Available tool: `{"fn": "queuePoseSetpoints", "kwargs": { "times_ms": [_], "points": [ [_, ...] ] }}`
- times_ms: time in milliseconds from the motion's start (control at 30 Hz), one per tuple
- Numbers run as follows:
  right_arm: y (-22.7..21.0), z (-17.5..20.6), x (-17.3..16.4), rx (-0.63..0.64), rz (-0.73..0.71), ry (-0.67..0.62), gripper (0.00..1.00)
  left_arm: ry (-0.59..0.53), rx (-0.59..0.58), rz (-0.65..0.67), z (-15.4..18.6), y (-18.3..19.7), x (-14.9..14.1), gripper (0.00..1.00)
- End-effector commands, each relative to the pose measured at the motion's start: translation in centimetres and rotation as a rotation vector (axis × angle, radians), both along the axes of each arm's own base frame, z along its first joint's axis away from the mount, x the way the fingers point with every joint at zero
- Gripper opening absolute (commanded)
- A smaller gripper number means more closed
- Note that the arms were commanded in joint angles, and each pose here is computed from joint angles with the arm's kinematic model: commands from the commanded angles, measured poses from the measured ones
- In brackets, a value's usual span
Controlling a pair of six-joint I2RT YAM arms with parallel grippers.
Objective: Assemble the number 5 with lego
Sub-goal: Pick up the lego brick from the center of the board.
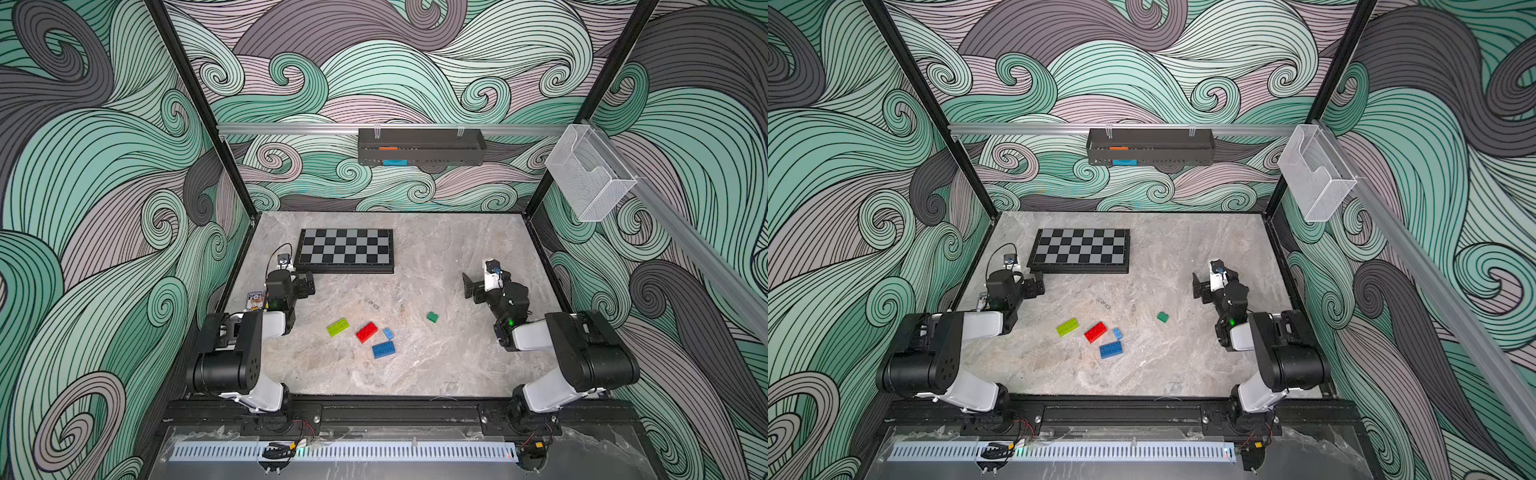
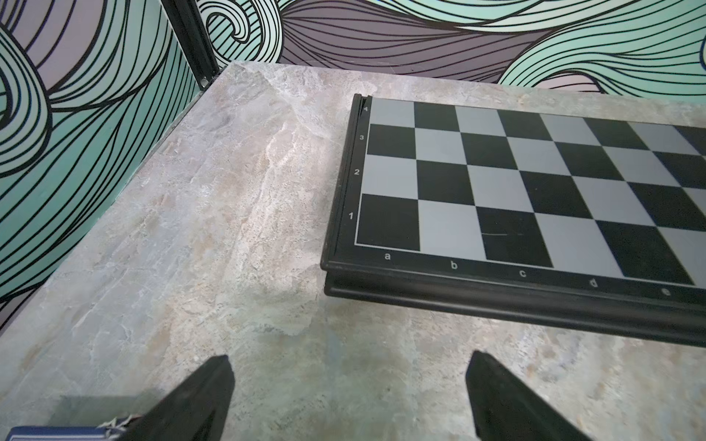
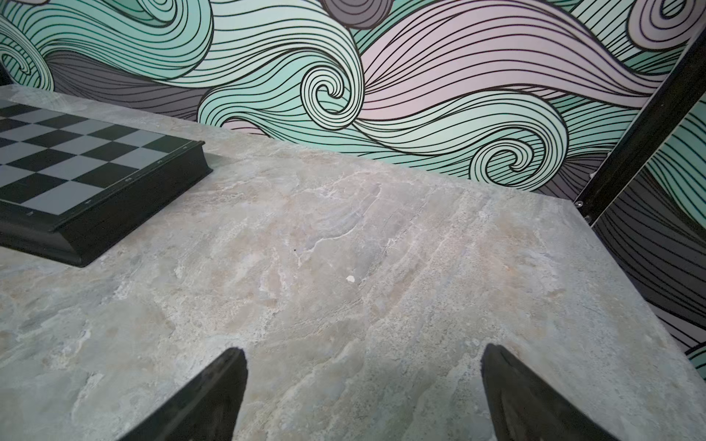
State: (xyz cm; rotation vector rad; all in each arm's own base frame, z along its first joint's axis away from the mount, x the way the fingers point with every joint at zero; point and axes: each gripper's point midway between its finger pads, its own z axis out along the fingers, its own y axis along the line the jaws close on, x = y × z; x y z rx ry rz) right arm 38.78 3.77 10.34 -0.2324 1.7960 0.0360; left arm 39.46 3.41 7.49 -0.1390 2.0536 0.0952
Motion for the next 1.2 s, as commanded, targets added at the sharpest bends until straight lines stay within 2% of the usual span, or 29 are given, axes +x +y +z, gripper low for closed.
{"fn": "queuePoseSetpoints", "kwargs": {
  "times_ms": [0,300,400,500,600,700,800,833,867,933,967,1000,1033,1067,1100,1133,1167],
  "points": [
    [1.7,0.2,-1.8,0.017,0.1,-0.049,0.99,-0.017,0.002,-0.011,0.7,-0.1,0.5,0.99],
    [1.7,0.0,-1.3,0.02,0.106,-0.025,0.99,-0.021,-0.007,-0.015,0.8,0.0,0.5,0.99],
    [1.7,0.3,-2.0,0.026,0.114,-0.053,0.99,-0.02,-0.008,-0.015,0.8,0.0,0.6,0.99],
    [0.2,0.4,-1.3,0.054,0.037,-0.042,0.99,-0.017,-0.007,-0.014,0.8,0.0,0.5,0.99],
    [0.0,2.4,-2.2,0.026,-0.01,-0.071,0.99,0.006,0.005,0.03,2.6,0.8,1.0,0.99],
    [-0.5,3.1,-2.3,0.126,-0.088,0.088,0.99,0.114,-0.026,0.085,3.7,1.3,1.0,0.99],
    [1.5,4.5,-2.5,0.096,-0.026,0.119,0.99,0.138,-0.142,0.181,4.5,1.6,0.4,0.99],
    [1.6,5.4,-2.6,0.132,-0.036,0.127,0.99,0.13,-0.175,0.16,5.3,1.0,0.2,0.99],
    [1.4,6.4,-2.6,0.219,-0.06,0.141,0.99,0.129,-0.226,0.154,5.7,0.5,0.1,0.99],
    [3.5,8.7,-3.3,0.352,0.085,0.156,0.99,0.147,-0.341,0.246,6.0,0.6,-0.5,0.99],
    [4.6,10.6,-3.9,0.431,0.194,0.12,0.99,0.167,-0.411,0.275,6.0,0.5,-0.8,0.99],
    [5.0,12.3,-4.8,0.544,0.272,0.084,0.99,0.19,-0.476,0.25,5.8,-0.3,-0.9,0.99],
    [4.5,13.2,-5.1,0.66,0.264,0.064,0.99,0.209,-0.525,0.224,5.6,-0.9,-0.9,0.99],
    [3.0,13.1,-5.3,0.807,0.191,0.067,0.99,0.233,-0.577,0.175,5.7,-2.1,-0.9,0.98],
    [2.5,13.6,-5.5,0.884,0.184,0.054,0.99,0.272,-0.616,0.133,5.5,-3.2,-1.2,0.96],
    [2.8,14.0,-5.7,0.905,0.223,0.063,0.99,0.301,-0.644,0.091,5.4,-4.2,-1.3,0.92],
    [3.6,14.1,-5.6,0.912,0.261,0.131,0.99,0.337,-0.682,0.064,5.3,-5.2,-1.6,0.88]
  ]
}}
